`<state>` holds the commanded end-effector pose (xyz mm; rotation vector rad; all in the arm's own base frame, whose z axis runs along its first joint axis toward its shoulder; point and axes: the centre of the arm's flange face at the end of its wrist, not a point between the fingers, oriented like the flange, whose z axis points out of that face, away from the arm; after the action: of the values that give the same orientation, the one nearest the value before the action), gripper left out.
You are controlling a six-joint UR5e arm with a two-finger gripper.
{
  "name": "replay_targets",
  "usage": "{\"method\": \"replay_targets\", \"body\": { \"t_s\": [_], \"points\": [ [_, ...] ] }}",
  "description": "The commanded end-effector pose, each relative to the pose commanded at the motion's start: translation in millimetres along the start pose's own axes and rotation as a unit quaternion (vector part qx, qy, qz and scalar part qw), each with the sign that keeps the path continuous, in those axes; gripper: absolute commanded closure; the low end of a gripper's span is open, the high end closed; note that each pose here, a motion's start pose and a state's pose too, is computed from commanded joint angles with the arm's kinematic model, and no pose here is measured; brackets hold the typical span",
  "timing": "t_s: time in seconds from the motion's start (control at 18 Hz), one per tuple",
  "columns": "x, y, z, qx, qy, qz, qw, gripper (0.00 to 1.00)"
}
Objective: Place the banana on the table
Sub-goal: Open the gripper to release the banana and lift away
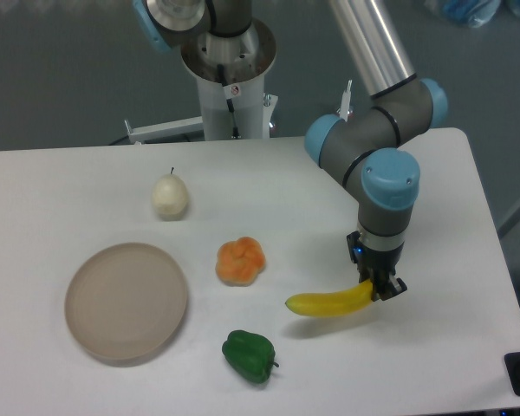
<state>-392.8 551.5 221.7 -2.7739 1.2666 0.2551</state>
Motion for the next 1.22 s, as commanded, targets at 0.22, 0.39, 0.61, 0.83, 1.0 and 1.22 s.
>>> {"method": "replay_targets", "body": {
  "t_s": [0.22, 0.39, 0.61, 0.83, 1.0, 1.22],
  "points": [
    [-0.9, 0.0, -4.6, 0.0, -0.004, 0.001, 1.0, 0.0],
    [-5.3, 3.7, -19.0, 0.0, -0.015, -0.001, 0.9999, 0.0],
    [-12.2, 9.7, -33.5, 0.001, -0.029, -0.006, 0.9996, 0.0],
    [-17.7, 9.7, -39.8, 0.004, -0.035, -0.044, 0.9984, 0.0],
    [-28.6, 13.0, -50.3, -0.002, -0.031, -0.063, 0.9975, 0.0],
    [-54.1, 29.9, -75.9, 0.002, 0.022, -0.094, 0.9954, 0.0]
  ]
}}
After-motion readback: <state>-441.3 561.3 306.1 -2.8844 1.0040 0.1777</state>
